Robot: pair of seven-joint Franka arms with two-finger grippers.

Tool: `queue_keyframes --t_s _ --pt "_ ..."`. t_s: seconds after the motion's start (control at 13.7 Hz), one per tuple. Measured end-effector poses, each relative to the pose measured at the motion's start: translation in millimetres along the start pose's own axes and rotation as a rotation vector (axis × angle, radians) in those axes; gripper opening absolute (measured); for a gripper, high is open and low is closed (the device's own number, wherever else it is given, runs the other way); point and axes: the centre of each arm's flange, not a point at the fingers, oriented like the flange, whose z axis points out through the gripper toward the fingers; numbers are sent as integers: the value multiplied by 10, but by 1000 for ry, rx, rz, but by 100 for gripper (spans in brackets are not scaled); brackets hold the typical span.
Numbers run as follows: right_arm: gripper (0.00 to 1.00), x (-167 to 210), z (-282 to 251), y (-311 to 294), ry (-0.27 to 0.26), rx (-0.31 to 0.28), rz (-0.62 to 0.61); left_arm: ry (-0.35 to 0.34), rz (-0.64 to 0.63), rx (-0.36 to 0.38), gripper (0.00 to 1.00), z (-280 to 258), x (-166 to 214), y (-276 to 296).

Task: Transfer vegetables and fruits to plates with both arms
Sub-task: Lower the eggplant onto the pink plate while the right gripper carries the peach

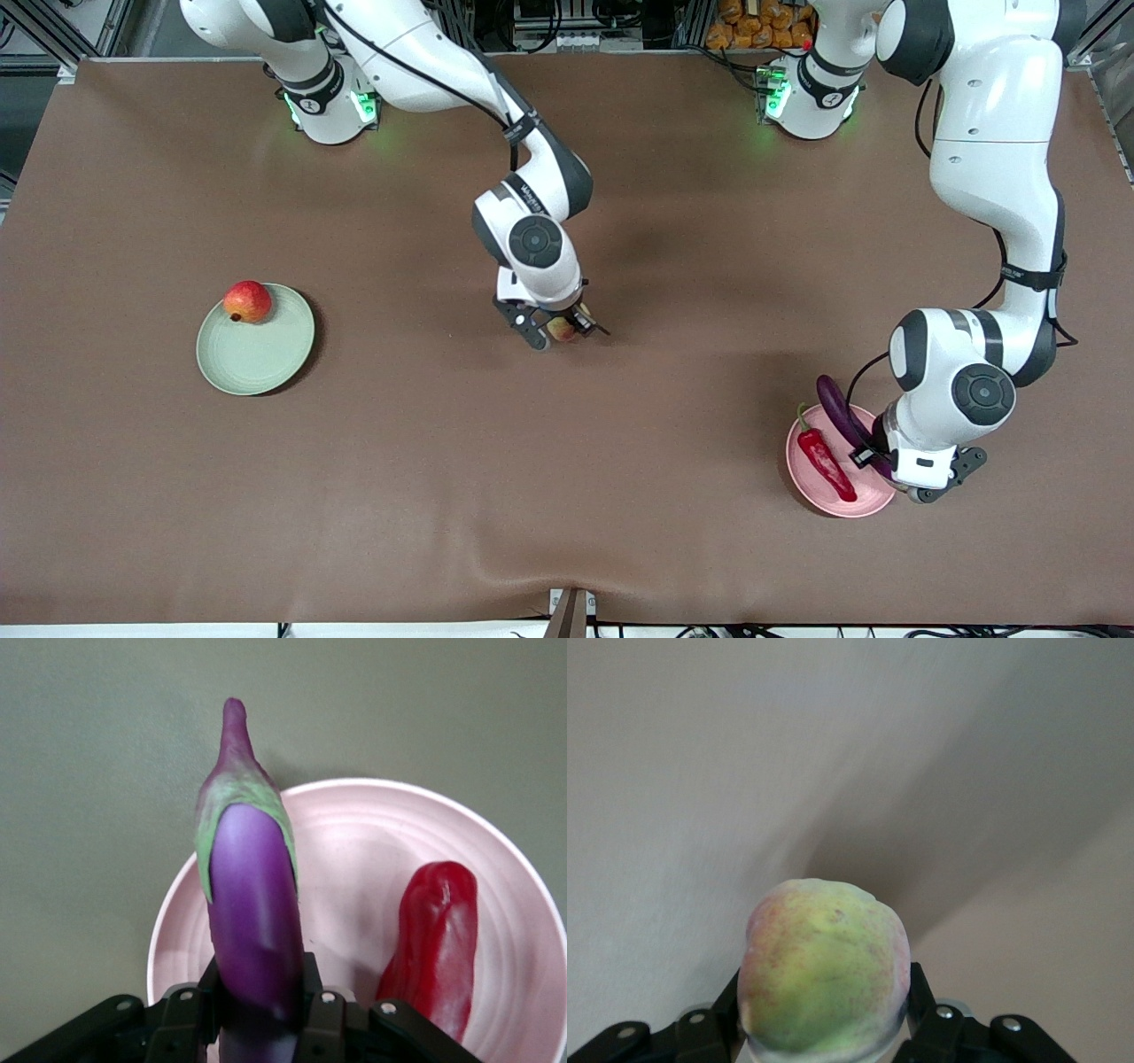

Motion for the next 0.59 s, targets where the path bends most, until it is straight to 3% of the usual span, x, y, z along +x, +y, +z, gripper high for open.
queue_keyframes --t_s 0.22,0.37,0.51,0.59 --pt "71 920 -572 229 -38 -172 -167 6 -2 -5 36 -1 14 -6" --pt "71 1695 -920 542 -73 -219 -278 6 -1 -5 36 13 10 -3" --pt "71 2453 -1135 935 -110 -246 -358 16 0 -16 50 33 7 19" --pt "71 2804 -1167 1164 -129 -252 -403 20 3 -21 62 40 -3 41"
